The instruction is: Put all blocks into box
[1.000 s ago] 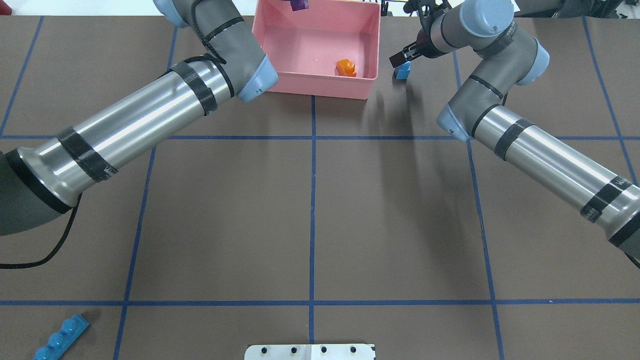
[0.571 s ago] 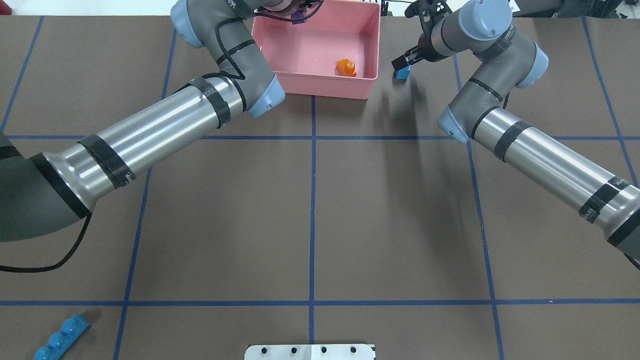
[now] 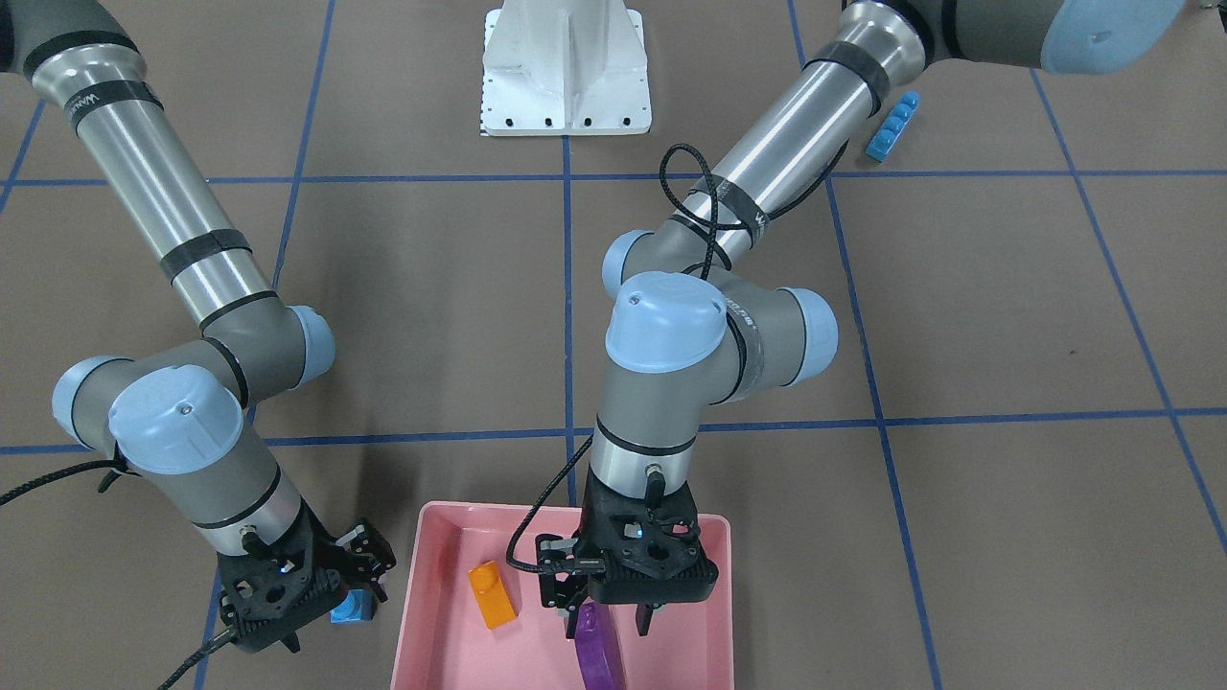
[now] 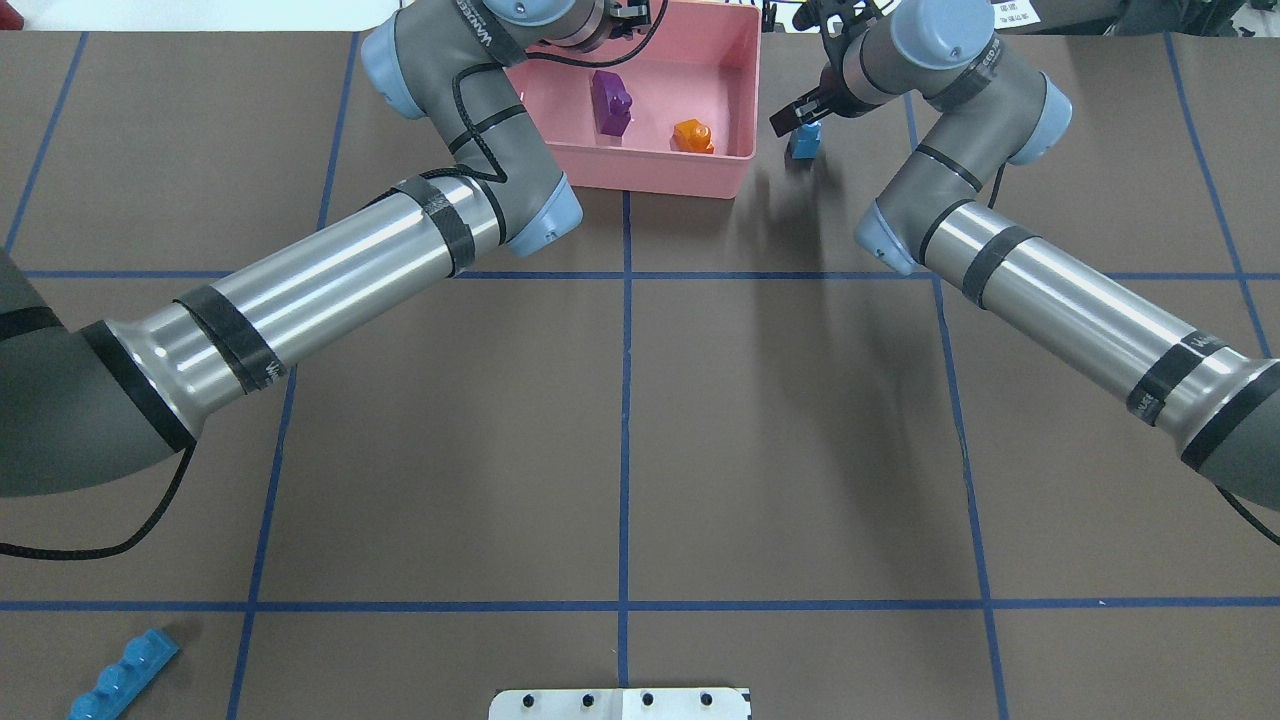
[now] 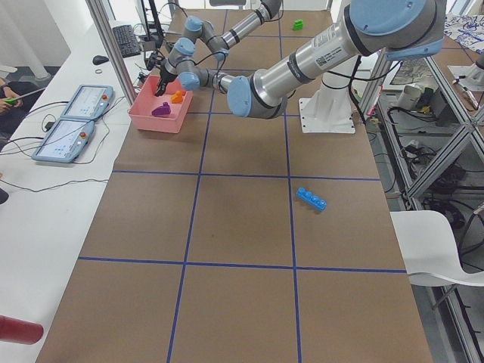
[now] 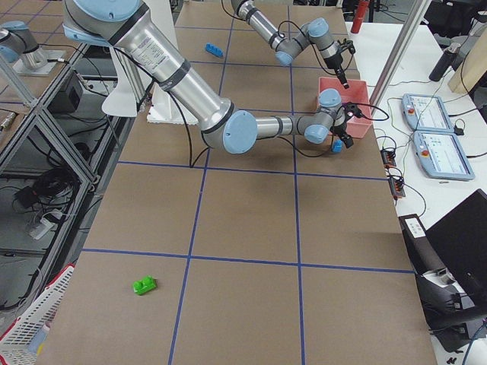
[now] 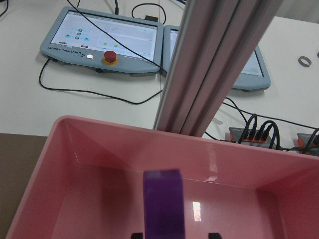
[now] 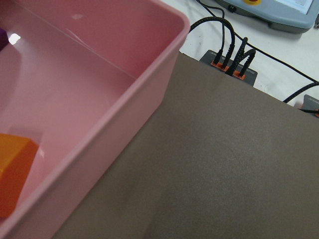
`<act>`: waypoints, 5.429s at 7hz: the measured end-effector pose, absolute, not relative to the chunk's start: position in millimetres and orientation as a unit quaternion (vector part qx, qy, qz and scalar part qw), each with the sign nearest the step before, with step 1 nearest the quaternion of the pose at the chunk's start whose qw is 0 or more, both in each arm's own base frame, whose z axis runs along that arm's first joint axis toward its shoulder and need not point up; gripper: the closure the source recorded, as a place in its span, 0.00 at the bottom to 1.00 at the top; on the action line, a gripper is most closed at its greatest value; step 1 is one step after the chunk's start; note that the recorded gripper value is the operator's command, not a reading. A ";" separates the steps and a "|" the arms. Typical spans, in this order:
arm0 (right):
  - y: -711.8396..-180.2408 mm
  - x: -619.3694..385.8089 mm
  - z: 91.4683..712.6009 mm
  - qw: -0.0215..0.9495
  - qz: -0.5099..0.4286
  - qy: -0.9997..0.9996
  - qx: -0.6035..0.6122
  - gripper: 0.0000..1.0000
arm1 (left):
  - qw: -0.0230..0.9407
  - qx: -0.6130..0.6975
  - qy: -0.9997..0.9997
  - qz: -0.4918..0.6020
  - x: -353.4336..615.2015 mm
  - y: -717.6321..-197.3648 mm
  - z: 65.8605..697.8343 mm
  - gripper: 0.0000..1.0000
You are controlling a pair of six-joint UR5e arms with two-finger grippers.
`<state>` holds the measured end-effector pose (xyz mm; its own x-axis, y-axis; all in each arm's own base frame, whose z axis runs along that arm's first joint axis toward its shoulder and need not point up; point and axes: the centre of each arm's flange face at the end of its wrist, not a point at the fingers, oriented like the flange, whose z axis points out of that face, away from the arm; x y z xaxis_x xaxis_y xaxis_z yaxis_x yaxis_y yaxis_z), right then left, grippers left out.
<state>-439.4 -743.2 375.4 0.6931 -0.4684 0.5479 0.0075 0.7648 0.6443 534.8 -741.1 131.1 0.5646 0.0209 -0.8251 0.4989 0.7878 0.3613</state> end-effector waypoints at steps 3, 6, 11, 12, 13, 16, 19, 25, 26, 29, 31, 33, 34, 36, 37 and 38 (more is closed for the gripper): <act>-742.2 -444.5 381.2 0.868 -0.137 -0.363 0.309 0.18 | 0.819 0.288 0.480 -0.124 505.6 -745.2 91.3 0.00; -741.0 -446.0 383.1 0.871 -0.120 -0.370 0.300 1.00 | 0.830 0.255 0.490 -0.079 451.2 -720.3 72.7 0.00; -751.6 -418.3 364.4 0.863 -0.103 -0.392 0.301 1.00 | 0.869 0.213 0.445 -0.040 350.9 -622.4 53.8 0.00; -757.1 -395.6 348.1 0.855 -0.100 -0.410 0.300 1.00 | 0.878 0.204 0.431 -0.026 328.2 -595.7 75.9 0.00; -758.8 -371.8 329.9 0.849 -0.098 -0.425 0.297 1.00 | 0.888 0.188 0.419 -0.013 309.8 -569.6 111.4 0.00; -751.7 -324.9 259.4 0.840 -0.071 -0.459 0.279 1.00 | 0.915 0.145 0.371 0.069 264.8 -501.9 245.0 0.00; -738.4 -392.2 213.6 0.842 -0.048 -0.452 0.291 1.00 | 0.923 0.110 0.321 0.181 230.6 -448.9 352.8 0.00; -734.1 -490.3 160.3 0.853 -0.009 -0.407 0.327 0.01 | 0.902 0.074 0.345 0.250 217.8 -319.8 478.1 0.00; -736.0 -486.3 153.5 0.851 -0.001 -0.410 0.329 0.01 | 0.899 0.057 0.356 0.250 236.8 -289.9 486.9 0.00; -732.6 -465.0 129.3 0.842 0.000 -0.433 0.322 0.01 | 0.895 0.029 0.357 0.268 251.1 -225.9 513.2 0.00; -714.2 -422.9 115.1 0.854 -0.008 -0.441 0.275 0.01 | 0.894 0.010 0.352 0.276 268.6 -197.8 517.7 0.00; -687.4 -366.6 140.7 0.864 -0.012 -0.442 0.240 0.01 | 0.893 0.000 0.353 0.280 284.2 -178.8 517.8 0.03; -678.1 -327.2 176.3 0.867 -0.023 -0.440 0.232 0.01 | 0.892 -0.001 0.354 0.282 291.6 -175.0 518.7 0.06; -657.4 -232.6 264.0 0.873 -0.054 -0.430 0.226 0.01 | 0.891 0.000 0.354 0.285 307.4 -172.3 522.4 0.09; -645.3 -197.5 297.5 0.874 -0.067 -0.425 0.224 0.01 | 0.891 0.001 0.352 0.286 313.1 -170.3 524.6 0.12; -637.2 -172.7 318.6 0.875 -0.073 -0.425 0.222 0.01 | 0.892 0.001 0.349 0.288 319.6 -168.7 529.1 0.31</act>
